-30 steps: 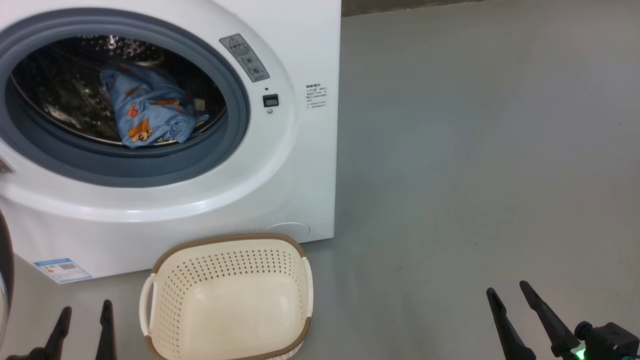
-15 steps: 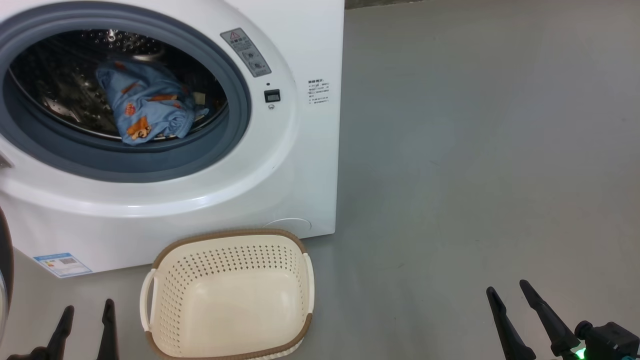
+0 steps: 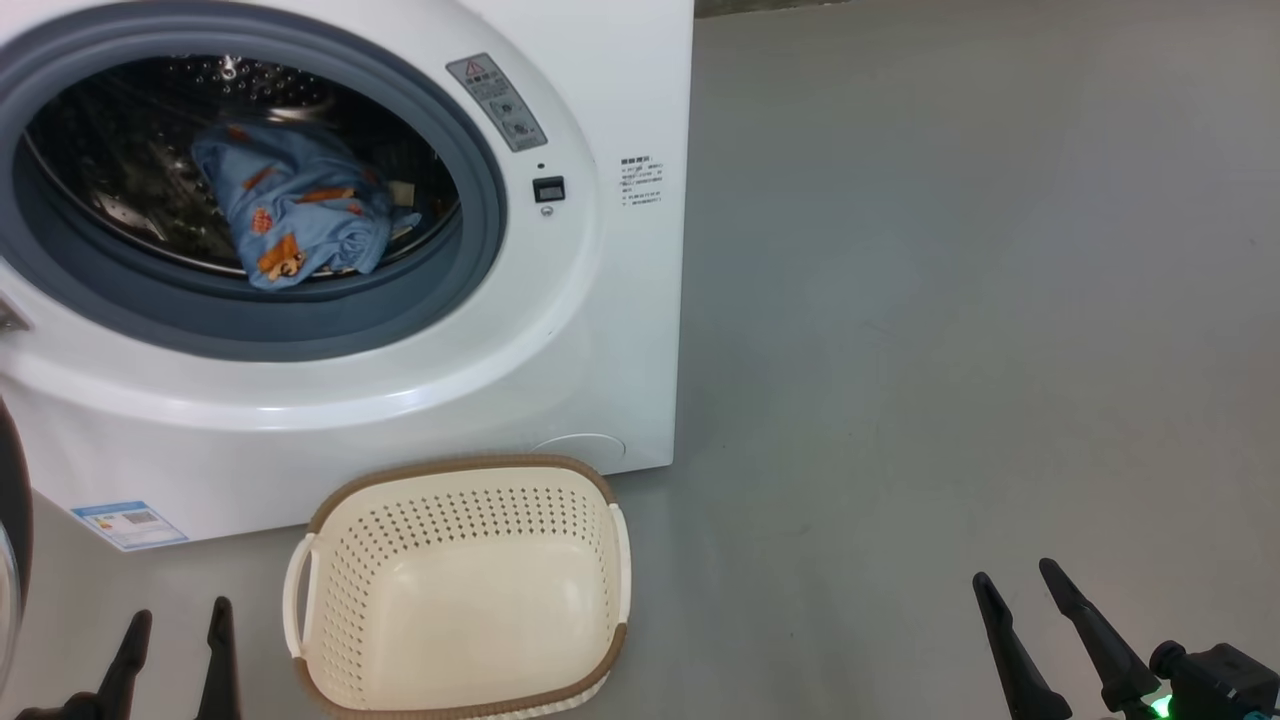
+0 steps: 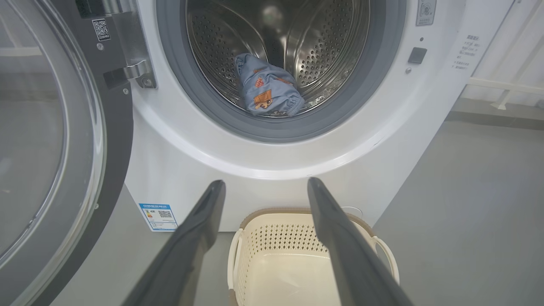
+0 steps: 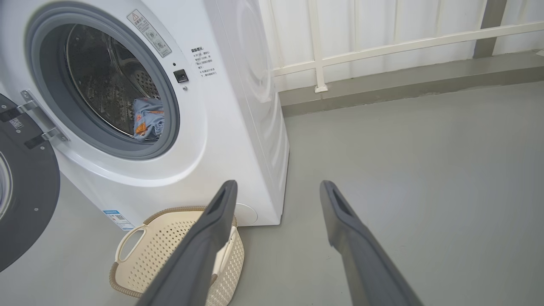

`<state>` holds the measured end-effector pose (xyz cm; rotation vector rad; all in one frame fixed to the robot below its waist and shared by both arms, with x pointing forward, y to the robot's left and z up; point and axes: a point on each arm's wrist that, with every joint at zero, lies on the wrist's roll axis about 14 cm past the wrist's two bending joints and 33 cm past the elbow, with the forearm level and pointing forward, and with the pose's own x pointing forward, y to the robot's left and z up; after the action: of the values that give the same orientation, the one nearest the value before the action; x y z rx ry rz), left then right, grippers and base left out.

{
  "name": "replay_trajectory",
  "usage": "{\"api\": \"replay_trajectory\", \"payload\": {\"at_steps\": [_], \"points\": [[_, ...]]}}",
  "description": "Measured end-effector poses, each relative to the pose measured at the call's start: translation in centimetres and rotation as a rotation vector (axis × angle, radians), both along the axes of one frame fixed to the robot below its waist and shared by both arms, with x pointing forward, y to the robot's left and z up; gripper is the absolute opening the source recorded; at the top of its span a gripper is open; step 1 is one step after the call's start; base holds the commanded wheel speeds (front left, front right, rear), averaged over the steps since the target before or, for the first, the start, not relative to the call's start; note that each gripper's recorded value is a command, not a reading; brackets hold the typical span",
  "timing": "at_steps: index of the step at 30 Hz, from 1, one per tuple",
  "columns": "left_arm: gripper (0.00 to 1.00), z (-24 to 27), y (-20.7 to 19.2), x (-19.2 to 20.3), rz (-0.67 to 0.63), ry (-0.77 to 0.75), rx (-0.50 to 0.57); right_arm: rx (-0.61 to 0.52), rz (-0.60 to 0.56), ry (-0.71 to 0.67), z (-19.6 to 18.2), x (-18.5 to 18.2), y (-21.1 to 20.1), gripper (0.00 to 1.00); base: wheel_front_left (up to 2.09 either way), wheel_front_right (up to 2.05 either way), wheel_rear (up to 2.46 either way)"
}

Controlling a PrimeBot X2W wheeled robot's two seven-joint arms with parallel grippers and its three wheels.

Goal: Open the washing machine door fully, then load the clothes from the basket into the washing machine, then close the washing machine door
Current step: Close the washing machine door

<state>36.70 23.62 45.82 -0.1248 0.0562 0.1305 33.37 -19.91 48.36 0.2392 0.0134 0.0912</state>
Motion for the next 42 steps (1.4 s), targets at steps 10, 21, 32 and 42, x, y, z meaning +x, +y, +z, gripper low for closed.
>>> {"api": "replay_trajectory", "payload": {"at_steps": [10,21,32,42], "points": [[1.00,0.2,-0.2,0.2,-0.006,-0.008,-0.007,-0.001,-0.002,0.002,0.0,0.0,-0.1,1.00,-1.06,1.05,0.01],[1.00,0.5,-0.2,0.0,-0.004,-0.018,-0.007,0.002,0.003,-0.005,0.1,0.0,0.1,1.00,-0.17,0.17,0.00],[1.00,1.1,1.7,-1.4,0.077,-0.040,-0.050,0.006,0.066,-0.014,0.3,0.9,2.0,1.00,0.00,0.00,0.00],[1.00,0.8,4.3,-4.7,0.190,-0.029,-0.053,0.011,0.225,-0.011,0.2,2.4,6.9,1.00,0.00,0.00,0.00]]}}
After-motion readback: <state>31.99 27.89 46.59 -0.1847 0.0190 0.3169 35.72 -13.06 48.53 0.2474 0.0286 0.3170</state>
